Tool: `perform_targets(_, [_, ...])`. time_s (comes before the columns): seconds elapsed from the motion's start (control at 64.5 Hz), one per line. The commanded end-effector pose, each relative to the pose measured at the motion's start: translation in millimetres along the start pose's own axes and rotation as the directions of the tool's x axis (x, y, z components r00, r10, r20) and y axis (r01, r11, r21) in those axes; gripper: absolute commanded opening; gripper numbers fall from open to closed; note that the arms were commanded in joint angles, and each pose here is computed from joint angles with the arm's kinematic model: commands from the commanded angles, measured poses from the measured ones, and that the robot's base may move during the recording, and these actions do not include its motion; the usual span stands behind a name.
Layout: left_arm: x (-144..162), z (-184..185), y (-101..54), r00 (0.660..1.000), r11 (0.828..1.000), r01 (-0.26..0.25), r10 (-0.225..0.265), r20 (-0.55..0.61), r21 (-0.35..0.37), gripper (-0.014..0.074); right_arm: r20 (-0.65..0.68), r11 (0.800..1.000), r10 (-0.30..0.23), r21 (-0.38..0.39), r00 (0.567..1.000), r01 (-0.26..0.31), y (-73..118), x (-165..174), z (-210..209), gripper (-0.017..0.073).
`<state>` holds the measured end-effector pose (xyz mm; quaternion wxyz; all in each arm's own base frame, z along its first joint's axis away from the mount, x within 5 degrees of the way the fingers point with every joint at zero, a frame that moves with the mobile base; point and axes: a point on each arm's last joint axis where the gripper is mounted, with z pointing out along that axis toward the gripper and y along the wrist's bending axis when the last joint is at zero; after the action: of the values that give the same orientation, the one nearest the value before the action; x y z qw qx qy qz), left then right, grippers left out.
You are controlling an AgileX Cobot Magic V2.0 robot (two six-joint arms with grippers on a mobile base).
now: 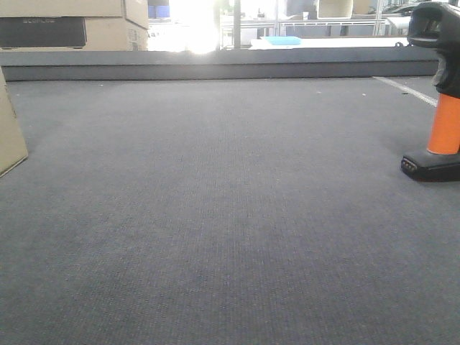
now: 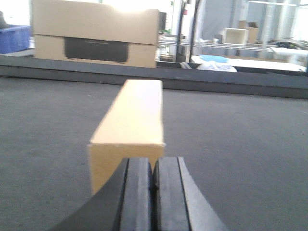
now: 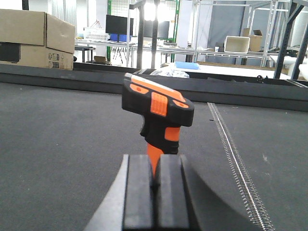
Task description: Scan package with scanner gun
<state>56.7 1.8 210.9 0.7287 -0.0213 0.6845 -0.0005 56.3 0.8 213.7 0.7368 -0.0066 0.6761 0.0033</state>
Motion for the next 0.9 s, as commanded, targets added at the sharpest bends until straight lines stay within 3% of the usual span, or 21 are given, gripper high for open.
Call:
perform_targets(0.0, [-3.0,-0.5,0.2,0.999,1.000,-0.011,0.012,0.032,-0.007,-0.0111,0.017,1.000,0.000,0.008,1.000,0.000,-0.5,-0.9,-0.3,-0.0169])
perform_targets(0.093, [-3.2,-0.5,0.1,0.999,0.999,-0.034,0.034,0.034,-0.005,-0.0111,0.017,1.000,0.000,0.008,1.000,0.000,-0.5,-0.9,-0.3,-0.0169])
perform_targets(0.883, [-3.4,-0.5,0.1,0.999,0.999,-0.033,0.033,0.037,-0.005,-0.0111,0.017,1.000,0.000,0.008,1.000,0.000,-0.5,-0.9,-0.3,-0.0169])
